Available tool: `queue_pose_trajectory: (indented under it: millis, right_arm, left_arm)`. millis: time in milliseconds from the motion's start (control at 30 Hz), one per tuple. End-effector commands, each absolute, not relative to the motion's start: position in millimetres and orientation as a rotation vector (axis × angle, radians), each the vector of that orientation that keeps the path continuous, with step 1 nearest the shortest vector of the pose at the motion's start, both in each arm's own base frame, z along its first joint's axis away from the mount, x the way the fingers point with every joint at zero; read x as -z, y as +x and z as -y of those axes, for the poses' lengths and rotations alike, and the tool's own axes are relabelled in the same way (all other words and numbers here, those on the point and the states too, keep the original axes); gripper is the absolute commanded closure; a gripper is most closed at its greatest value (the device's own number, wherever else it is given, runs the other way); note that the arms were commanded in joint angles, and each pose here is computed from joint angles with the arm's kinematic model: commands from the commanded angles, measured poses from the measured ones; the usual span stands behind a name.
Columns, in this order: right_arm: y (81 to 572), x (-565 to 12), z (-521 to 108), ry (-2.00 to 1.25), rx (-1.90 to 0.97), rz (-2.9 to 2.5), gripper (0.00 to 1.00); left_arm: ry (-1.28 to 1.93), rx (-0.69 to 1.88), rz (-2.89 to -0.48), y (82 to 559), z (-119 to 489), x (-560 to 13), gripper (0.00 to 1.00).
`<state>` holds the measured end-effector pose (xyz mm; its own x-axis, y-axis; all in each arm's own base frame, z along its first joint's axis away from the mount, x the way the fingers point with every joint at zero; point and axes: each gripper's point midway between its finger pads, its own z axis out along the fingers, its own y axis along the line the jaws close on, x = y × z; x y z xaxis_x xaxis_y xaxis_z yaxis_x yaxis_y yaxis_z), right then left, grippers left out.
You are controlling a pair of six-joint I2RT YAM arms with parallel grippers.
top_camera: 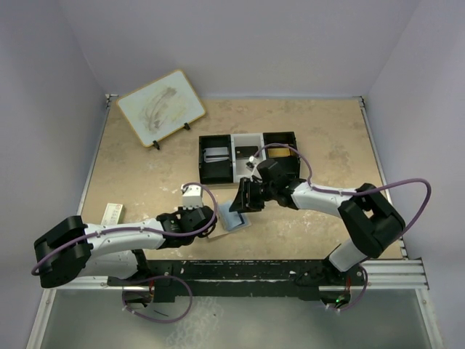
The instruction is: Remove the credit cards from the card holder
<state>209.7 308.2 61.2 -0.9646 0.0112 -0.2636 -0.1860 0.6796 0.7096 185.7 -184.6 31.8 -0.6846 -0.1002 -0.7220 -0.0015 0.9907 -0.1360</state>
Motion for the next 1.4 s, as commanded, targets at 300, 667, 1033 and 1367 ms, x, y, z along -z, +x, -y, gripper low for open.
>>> queue_pose_trajectory:
  millis: [300, 667, 1033, 1367]
  right_arm:
    - [202, -103, -347, -0.341, -1.364, -2.505, 0.54]
    - [187, -96, -366, -0.442, -1.443, -2.509, 0.54]
    - [196, -77, -360, -0.386, -1.281, -2.587, 0.55]
    - [199, -68, -347, -0.370, -1.152, -2.639, 0.58]
  left_arm:
    - [-0.098, 0.200, -2.292, 191, 193, -42, 1.00]
    - [-0.109, 0.196, -2.289, 191, 191, -43, 1.00]
    - [-0.150, 0.211, -2.275, 188, 181, -46, 1.00]
    - [-0.195, 0.233, -2.258, 188, 179, -59, 0.68]
